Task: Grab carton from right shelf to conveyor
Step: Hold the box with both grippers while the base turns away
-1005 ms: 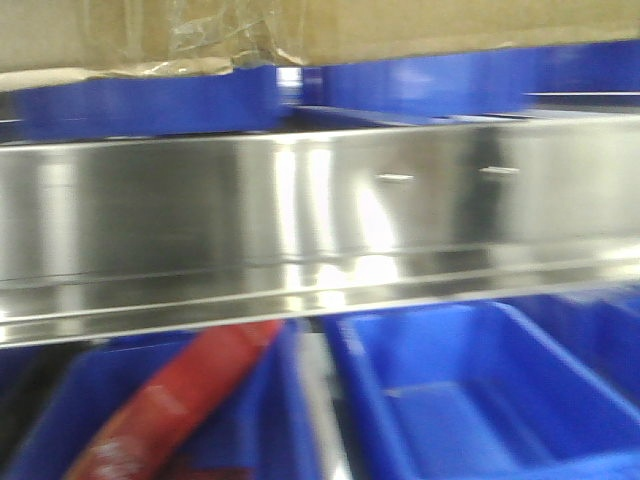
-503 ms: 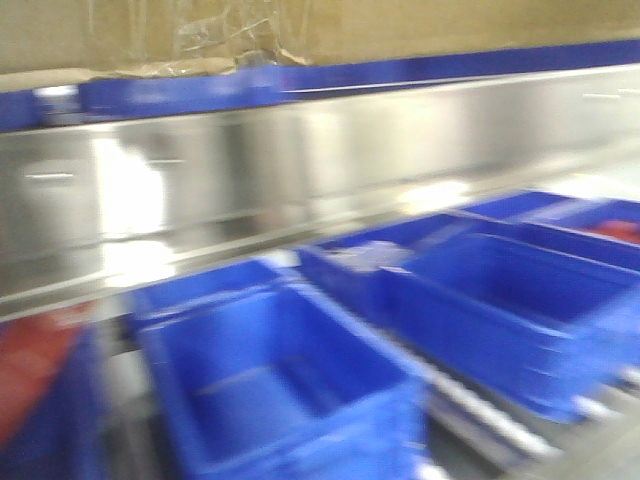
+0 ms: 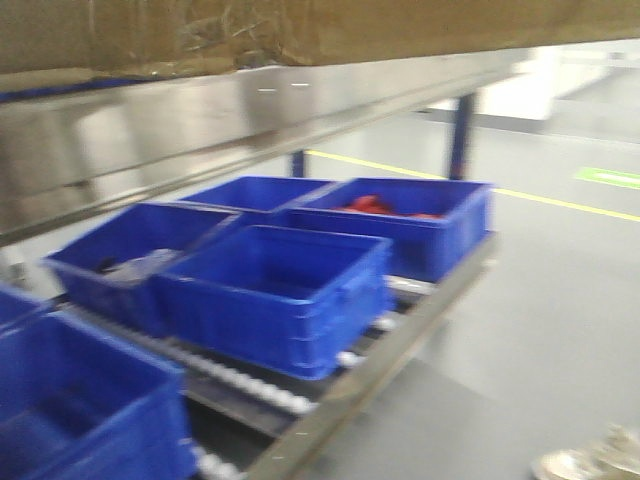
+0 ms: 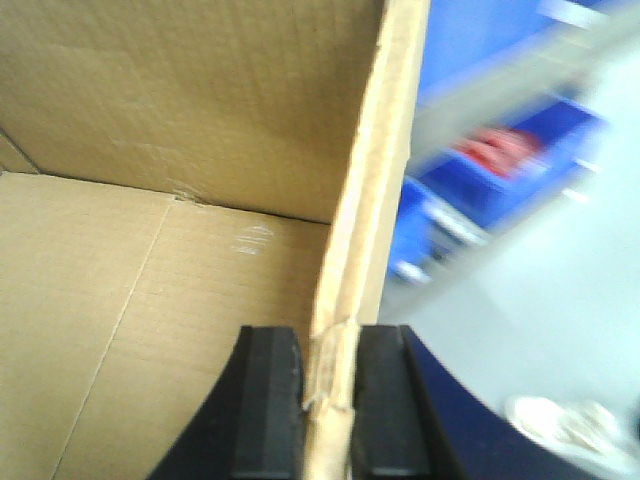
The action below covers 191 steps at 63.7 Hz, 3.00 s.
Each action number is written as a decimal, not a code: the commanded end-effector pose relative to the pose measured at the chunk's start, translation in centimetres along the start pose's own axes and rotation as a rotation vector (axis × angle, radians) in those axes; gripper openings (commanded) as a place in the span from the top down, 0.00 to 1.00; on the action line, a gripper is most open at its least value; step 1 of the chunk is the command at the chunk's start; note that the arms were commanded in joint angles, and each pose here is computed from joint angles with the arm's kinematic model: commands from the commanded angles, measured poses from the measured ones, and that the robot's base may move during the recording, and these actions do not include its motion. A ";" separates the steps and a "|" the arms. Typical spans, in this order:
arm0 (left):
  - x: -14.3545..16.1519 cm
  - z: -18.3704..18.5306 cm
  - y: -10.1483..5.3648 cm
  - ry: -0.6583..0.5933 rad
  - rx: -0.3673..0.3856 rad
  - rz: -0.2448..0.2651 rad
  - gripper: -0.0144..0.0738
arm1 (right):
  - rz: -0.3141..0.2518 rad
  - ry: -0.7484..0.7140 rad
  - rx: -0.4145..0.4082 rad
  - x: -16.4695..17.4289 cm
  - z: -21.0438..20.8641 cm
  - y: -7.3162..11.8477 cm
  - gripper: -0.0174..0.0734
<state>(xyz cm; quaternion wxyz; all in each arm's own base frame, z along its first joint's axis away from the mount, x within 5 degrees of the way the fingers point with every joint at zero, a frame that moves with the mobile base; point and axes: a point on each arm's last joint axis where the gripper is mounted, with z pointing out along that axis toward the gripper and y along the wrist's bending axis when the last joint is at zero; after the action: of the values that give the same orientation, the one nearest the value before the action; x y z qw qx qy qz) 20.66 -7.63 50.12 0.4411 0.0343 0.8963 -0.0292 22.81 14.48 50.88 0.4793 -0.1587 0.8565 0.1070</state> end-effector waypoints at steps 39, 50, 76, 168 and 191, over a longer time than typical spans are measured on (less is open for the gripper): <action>-0.2 -0.5 -0.9 -0.032 0.094 -0.014 0.85 | 0.000 -0.108 -0.052 -1.0 -0.7 0.4 0.89; -0.2 -0.5 -0.9 -0.032 0.094 -0.014 0.85 | 0.000 -0.108 -0.052 -1.0 -0.7 0.4 0.89; -0.2 -0.5 -0.9 -0.032 0.094 -0.014 0.85 | 0.000 -0.108 -0.052 -1.0 -0.7 0.4 0.89; -0.2 -0.5 -0.9 -0.032 0.092 -0.013 0.85 | 0.000 -0.110 -0.052 -1.0 -0.7 0.4 0.89; -0.2 -0.5 -0.9 -0.032 0.092 -0.013 0.85 | 0.000 -0.111 -0.052 -1.0 -0.7 0.4 0.89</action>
<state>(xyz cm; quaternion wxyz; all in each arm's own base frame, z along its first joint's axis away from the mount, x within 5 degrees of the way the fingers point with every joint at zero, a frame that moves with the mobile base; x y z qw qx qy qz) 20.66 -7.63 50.12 0.4411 0.0343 0.8963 -0.0292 22.82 14.47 50.90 0.4805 -0.1586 0.8559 0.1065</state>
